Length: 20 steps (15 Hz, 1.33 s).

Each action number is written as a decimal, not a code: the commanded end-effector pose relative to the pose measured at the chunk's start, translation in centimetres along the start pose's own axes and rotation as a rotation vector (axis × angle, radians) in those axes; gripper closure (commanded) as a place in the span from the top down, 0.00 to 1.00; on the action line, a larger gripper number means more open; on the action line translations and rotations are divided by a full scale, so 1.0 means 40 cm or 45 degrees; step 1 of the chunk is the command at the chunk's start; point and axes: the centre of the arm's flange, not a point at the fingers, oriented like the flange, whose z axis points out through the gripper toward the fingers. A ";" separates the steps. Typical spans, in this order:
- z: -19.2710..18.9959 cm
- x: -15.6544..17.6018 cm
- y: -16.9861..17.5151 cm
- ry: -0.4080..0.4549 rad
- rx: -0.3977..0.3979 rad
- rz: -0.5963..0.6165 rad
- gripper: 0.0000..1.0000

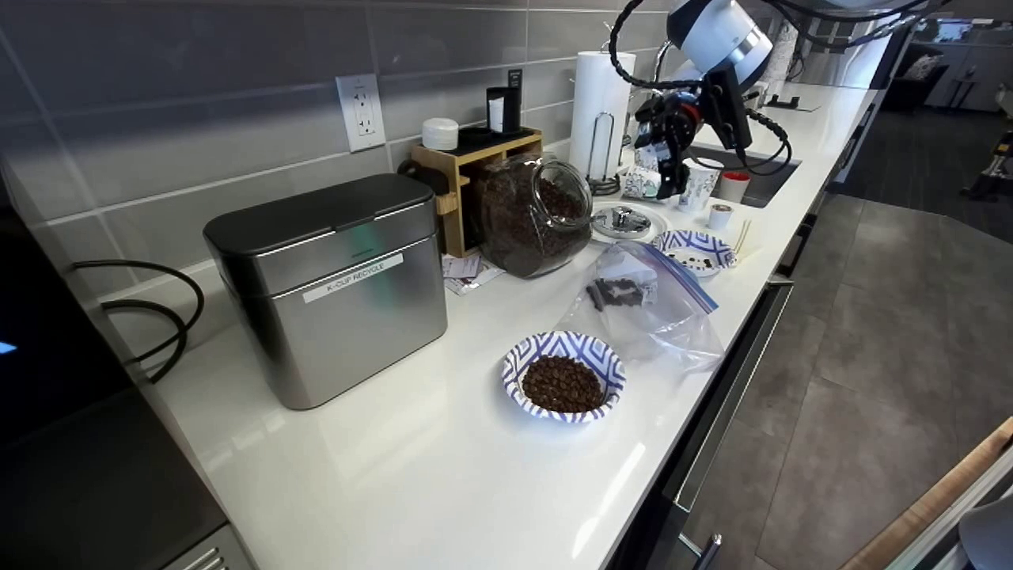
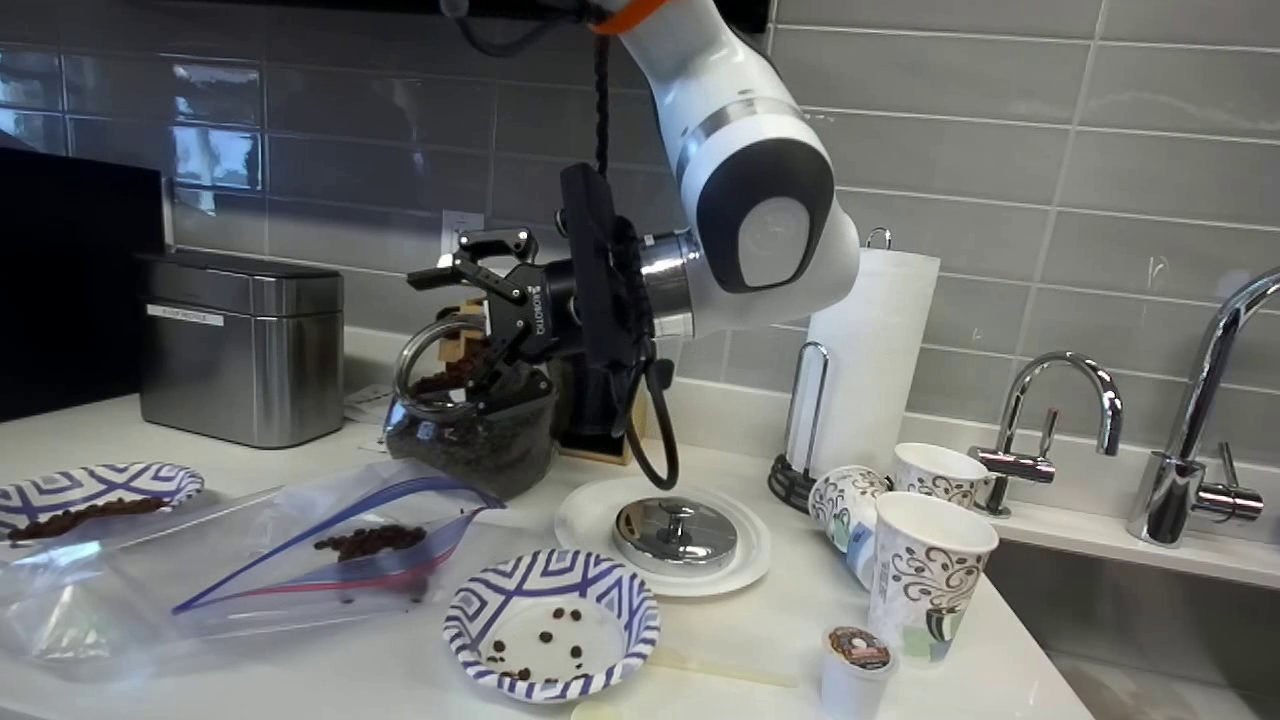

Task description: Put some of the contents in the jar on the plate

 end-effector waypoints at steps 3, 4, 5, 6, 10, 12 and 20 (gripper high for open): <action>0.002 -0.114 -0.055 0.129 -0.162 -0.166 1.00; -0.002 -0.125 -0.065 0.156 -0.196 -0.176 1.00; -0.005 -0.138 -0.076 0.178 -0.238 -0.184 1.00; -0.009 -0.151 -0.089 0.197 -0.278 -0.198 1.00; -0.011 -0.197 -0.142 0.357 -0.474 -0.194 1.00; -0.015 -0.222 -0.163 0.418 -0.528 -0.215 1.00; -0.004 -0.309 -0.217 0.559 -0.703 -0.352 1.00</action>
